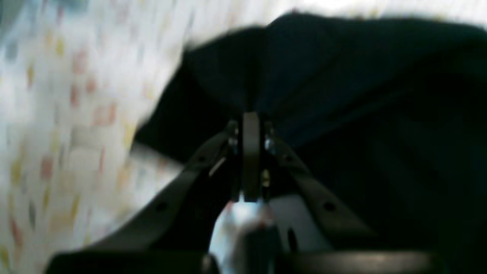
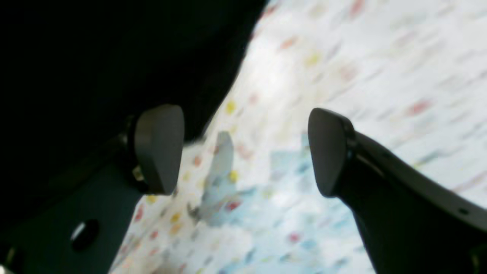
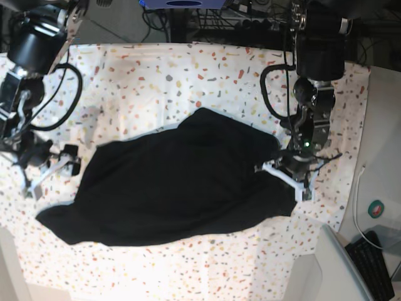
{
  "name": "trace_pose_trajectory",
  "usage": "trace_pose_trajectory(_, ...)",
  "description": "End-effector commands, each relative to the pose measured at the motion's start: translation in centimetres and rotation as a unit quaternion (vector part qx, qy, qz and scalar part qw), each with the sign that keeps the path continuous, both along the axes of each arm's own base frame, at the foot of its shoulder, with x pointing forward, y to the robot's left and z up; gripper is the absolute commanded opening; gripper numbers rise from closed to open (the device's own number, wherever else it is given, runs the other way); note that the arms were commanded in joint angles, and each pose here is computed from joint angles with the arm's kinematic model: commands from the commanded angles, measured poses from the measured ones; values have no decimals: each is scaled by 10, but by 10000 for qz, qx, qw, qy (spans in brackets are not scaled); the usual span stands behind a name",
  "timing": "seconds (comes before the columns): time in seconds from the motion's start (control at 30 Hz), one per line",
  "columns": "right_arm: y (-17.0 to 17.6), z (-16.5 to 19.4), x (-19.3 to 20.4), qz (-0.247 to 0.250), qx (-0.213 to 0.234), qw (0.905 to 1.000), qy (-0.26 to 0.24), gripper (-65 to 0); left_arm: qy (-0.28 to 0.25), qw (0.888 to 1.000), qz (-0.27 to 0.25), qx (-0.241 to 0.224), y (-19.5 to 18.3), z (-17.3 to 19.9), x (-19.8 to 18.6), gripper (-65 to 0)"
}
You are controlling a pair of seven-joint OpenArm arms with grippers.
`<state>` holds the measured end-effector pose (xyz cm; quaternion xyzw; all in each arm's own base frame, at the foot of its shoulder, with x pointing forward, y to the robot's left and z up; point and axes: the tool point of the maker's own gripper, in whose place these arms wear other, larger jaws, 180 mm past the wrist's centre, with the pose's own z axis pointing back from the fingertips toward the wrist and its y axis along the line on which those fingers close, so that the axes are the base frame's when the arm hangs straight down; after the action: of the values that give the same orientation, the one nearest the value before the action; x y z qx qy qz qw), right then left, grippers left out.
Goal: Layout the t-shirt on the table in an organized manner, then fold the t-shirt properly
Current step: 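Lay the stretched shirt down and release both grippers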
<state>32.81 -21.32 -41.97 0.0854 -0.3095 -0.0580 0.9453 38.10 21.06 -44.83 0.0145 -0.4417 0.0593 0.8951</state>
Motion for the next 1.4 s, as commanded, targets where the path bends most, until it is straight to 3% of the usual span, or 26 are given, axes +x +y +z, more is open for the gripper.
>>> trace_pose_trajectory(0.0,3,12,15,-75,103,9991,-401,-164,-334,9993,55,144,13,14,6,-650)
trace_pose_trajectory(0.2,63,-30,-6,-124,867,9960,-176,-164,-6,9995,60,312,27,-18,-43,-650)
trace_pose_trajectory(0.37,80,-56,-10,-163,1206,9925,142,-162,37,9995,-6,328,24,-21,-63,-650)
trace_pose_trajectory(0.57,91,-69,-5,-218,1413,9896,145,-167,-214,9992,-120,325,15,-2,-65,-650)
trace_pose_trajectory(0.63,97,-75,-8,-203,1479,9885,247,-245,-258,9991,-141,312,13,2,-66,-650)
trace_pose_trajectory(0.67,96,-75,-9,-197,1477,9885,251,-326,-271,9990,-160,311,11,3,-67,-650)
trace_pose_trajectory(0.77,86,-76,-11,-191,1382,9899,263,-650,-130,9993,-213,286,7,5,-72,-650)
trace_pose_trajectory(0.9,55,-65,-12,-133,1034,9939,373,-650,340,9988,-262,219,3,2,-78,-650)
trace_pose_trajectory(1.03,27,-38,-1,-49,603,9980,200,-650,446,9983,-319,196,-2,4,-84,-650)
trace_pose_trajectory(1.07,18,-31,2,-47,483,9987,147,-650,430,9982,-363,194,-5,5,-85,-594)
trace_pose_trajectory(1.13,1,-14,12,-48,257,9997,13,-650,350,9984,-419,154,-12,11,-86,-403)
trace_pose_trajectory(1.2,-11,-1,25,-52,137,9998,-96,-650,328,9988,-370,57,-17,11,-90,-263)
trace_pose_trajectory(1.27,-21,12,37,-67,35,9998,-196,-650,312,9988,-368,44,-18,12,-91,-181)
trace_pose_trajectory(1.37,-28,19,52,-59,56,9999,-148,-650,289,9989,-374,30,-20,14,-91,-156)
